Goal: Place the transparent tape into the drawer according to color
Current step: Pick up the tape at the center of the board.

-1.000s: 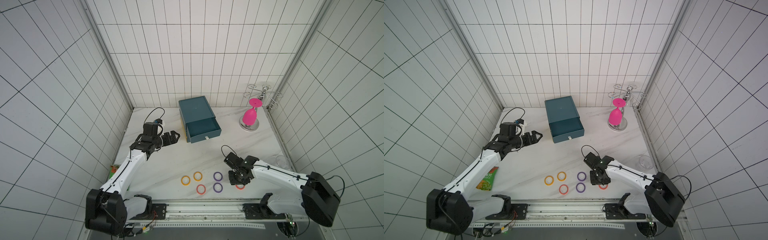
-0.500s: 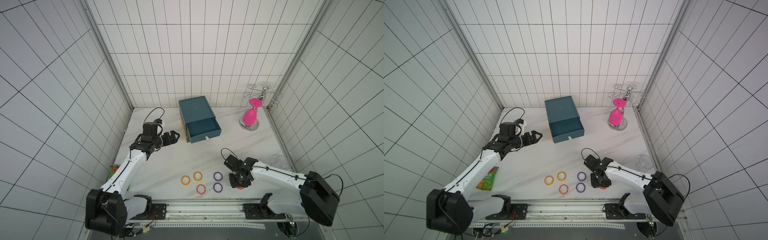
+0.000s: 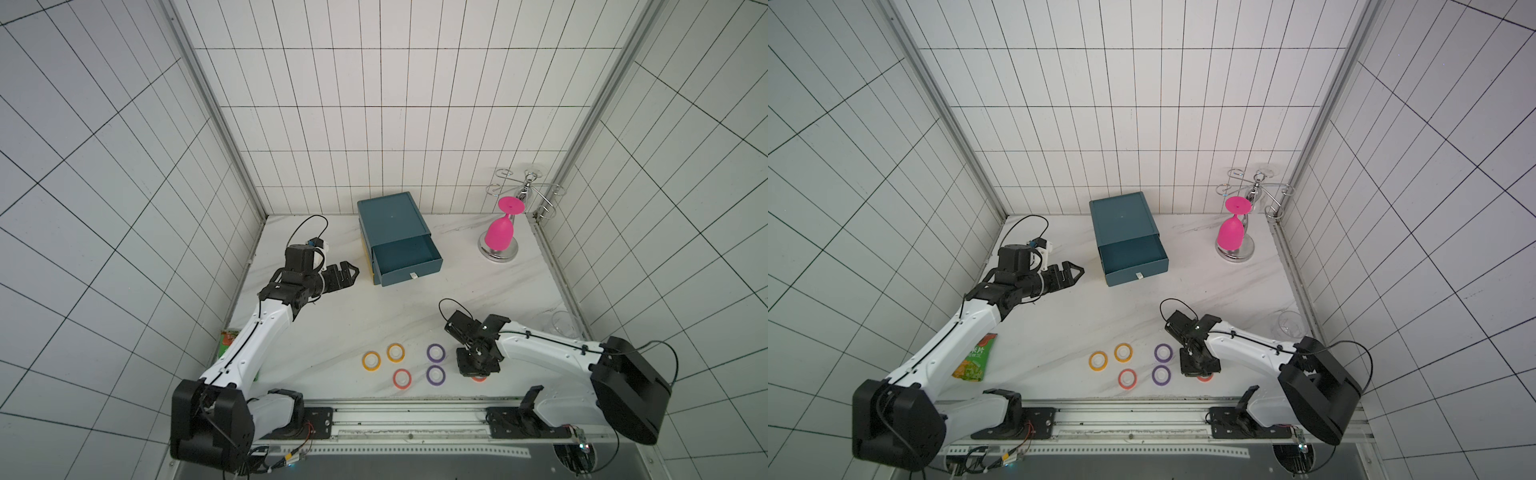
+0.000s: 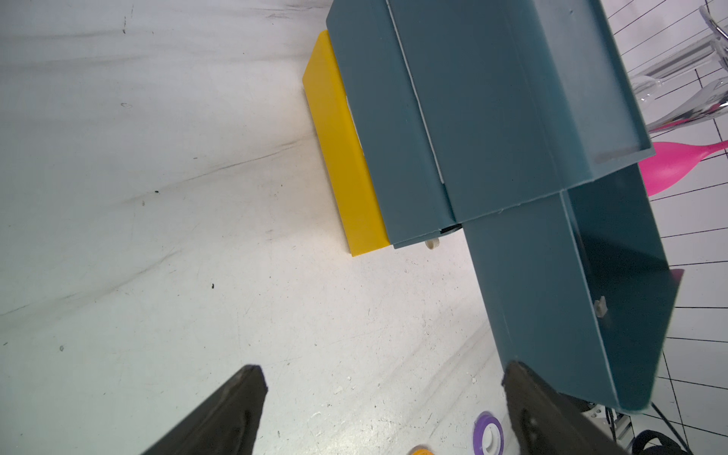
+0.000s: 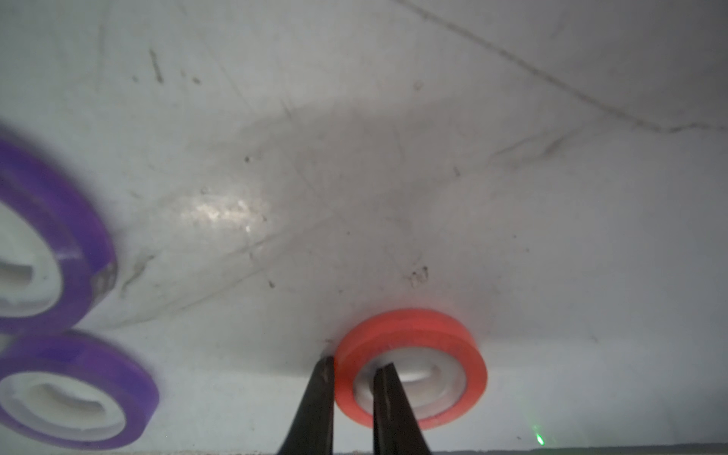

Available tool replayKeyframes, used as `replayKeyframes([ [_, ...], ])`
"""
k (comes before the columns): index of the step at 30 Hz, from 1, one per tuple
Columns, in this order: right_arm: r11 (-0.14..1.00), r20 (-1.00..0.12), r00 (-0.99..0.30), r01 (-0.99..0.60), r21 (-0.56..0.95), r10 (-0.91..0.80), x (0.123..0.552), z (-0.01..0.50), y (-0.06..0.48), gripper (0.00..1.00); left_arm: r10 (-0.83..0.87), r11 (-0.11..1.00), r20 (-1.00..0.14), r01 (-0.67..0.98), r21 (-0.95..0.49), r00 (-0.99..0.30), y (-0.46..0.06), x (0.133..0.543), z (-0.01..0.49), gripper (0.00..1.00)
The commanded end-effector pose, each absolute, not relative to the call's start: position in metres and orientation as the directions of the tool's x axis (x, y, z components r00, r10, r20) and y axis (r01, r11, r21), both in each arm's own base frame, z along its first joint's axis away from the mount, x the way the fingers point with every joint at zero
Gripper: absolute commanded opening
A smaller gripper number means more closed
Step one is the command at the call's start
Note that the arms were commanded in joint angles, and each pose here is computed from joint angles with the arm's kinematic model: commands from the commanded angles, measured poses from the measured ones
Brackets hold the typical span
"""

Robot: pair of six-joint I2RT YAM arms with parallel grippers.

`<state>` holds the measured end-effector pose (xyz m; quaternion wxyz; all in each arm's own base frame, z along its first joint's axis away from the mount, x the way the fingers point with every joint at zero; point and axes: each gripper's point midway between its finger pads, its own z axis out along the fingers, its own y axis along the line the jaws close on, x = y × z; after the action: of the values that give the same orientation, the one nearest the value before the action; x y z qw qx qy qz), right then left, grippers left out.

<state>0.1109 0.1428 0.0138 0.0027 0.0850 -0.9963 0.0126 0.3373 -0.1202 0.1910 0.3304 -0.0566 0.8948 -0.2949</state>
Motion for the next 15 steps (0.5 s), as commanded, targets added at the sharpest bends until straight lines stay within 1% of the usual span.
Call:
replayKeyframes([
  [1, 0.981, 0.029, -0.984, -0.179, -0.071, -0.178, 0.107, 0.005, 0.135, 0.0, -0.292, 0.816, -0.569, 0.11, -0.568, -0.769, -0.12, 0.334, 0.195, 0.98],
  [15, 0.979, -0.097, -0.976, -0.188, -0.083, -0.196, 0.132, 0.046, 0.136, 0.0, -0.292, 0.82, -0.55, 0.09, -0.564, -0.783, -0.118, 0.325, 0.186, 0.98],
])
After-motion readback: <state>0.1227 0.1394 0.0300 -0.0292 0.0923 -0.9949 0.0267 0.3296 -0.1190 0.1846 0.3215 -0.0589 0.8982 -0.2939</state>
